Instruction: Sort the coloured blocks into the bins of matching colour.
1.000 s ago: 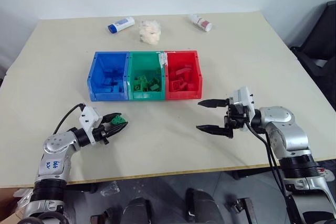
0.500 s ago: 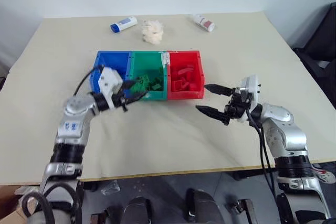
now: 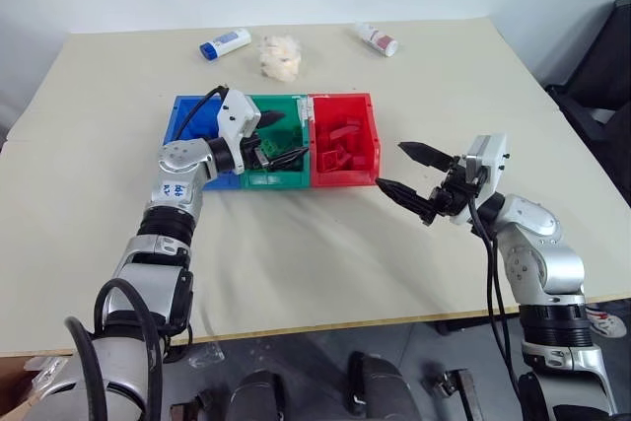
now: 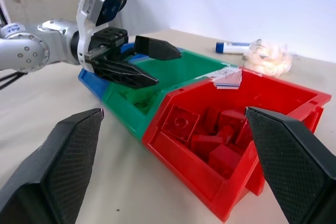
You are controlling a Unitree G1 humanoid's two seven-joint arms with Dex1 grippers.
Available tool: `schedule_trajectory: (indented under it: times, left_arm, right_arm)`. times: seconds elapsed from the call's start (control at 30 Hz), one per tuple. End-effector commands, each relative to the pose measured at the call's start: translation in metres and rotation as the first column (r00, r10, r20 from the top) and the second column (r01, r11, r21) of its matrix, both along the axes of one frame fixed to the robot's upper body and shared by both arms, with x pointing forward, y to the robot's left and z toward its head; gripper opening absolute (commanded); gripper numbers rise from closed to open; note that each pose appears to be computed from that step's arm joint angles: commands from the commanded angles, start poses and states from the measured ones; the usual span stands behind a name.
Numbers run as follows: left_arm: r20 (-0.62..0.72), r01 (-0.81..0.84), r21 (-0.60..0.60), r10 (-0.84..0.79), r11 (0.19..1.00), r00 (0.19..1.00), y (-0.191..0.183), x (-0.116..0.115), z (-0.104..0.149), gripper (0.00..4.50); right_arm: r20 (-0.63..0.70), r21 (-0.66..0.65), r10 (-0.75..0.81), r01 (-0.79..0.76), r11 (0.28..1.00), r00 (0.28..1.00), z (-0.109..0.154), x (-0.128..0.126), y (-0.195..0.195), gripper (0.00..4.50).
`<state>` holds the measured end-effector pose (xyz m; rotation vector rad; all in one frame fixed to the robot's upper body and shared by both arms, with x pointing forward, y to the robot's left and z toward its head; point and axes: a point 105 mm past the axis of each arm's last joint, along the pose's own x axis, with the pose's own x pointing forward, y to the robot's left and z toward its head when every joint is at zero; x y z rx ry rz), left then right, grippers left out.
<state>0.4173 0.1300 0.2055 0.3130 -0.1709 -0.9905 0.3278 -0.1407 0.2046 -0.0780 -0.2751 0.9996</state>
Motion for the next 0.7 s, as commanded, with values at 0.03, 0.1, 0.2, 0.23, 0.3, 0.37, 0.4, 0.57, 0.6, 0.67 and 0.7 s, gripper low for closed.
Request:
schedule_trajectory:
  times: [0.03, 0.1, 0.2, 0.23, 0.3, 0.37, 0.4, 0.57, 0.6, 0.67, 0.7]
  left_arm:
    - [0.054, 0.011, -0.016, -0.010, 1.000, 0.998, 0.025, -0.016, 0.014, 4.46]
    - [0.051, -0.009, -0.015, 0.010, 1.000, 0.999, 0.038, -0.024, 0.011, 4.46]
    - [-0.087, -0.057, -0.065, 0.052, 0.996, 0.995, 0.072, -0.051, -0.003, 4.46]
    - [-0.160, -0.091, -0.061, 0.080, 0.994, 0.984, 0.084, -0.061, -0.011, 4.46]
    - [-0.149, -0.132, 0.017, 0.133, 0.991, 0.980, 0.101, -0.085, -0.024, 4.46]
    - [-0.135, -0.122, 0.008, 0.122, 0.993, 0.983, 0.109, -0.105, -0.026, 4.46]
    - [-0.149, -0.163, -0.017, 0.159, 0.986, 0.976, 0.123, -0.115, -0.030, 4.46]
    - [-0.115, -0.334, -0.062, 0.326, 0.940, 0.938, 0.167, -0.136, -0.033, 4.46]
    - [-0.119, -0.352, -0.063, 0.343, 0.934, 0.932, 0.172, -0.139, -0.034, 4.46]
    - [-0.112, -0.357, -0.057, 0.349, 0.932, 0.930, 0.173, -0.143, -0.036, 4.46]
    - [-0.103, -0.350, -0.042, 0.345, 0.936, 0.933, 0.172, -0.143, -0.037, 4.46]
  right_arm:
    - [0.040, -0.038, 0.026, -0.024, 0.999, 0.999, 0.010, -0.006, -0.005, 4.50]
    - [0.031, -0.060, 0.037, -0.035, 0.998, 0.999, 0.009, -0.004, -0.006, 4.50]
    - [0.003, -0.144, 0.073, -0.072, 0.987, 0.997, 0.002, 0.000, -0.007, 4.50]
    - [-0.011, -0.183, 0.090, -0.090, 0.979, 0.996, -0.002, 0.001, -0.009, 4.50]
    - [-0.040, -0.280, 0.118, -0.124, 0.952, 0.992, -0.014, 0.002, -0.015, 4.50]
    - [-0.063, -0.335, 0.118, -0.132, 0.933, 0.991, -0.022, 0.006, -0.021, 4.50]
    - [-0.075, -0.360, 0.112, -0.131, 0.924, 0.991, -0.026, 0.011, -0.026, 4.50]
    - [-0.085, -0.394, 0.102, -0.128, 0.910, 0.991, -0.029, 0.023, -0.035, 4.50]
    - [-0.087, -0.396, 0.105, -0.131, 0.909, 0.991, -0.029, 0.025, -0.035, 4.50]
    - [-0.087, -0.397, 0.112, -0.137, 0.908, 0.990, -0.029, 0.027, -0.033, 4.50]
    - [-0.085, -0.396, 0.113, -0.138, 0.908, 0.990, -0.029, 0.028, -0.033, 4.50]
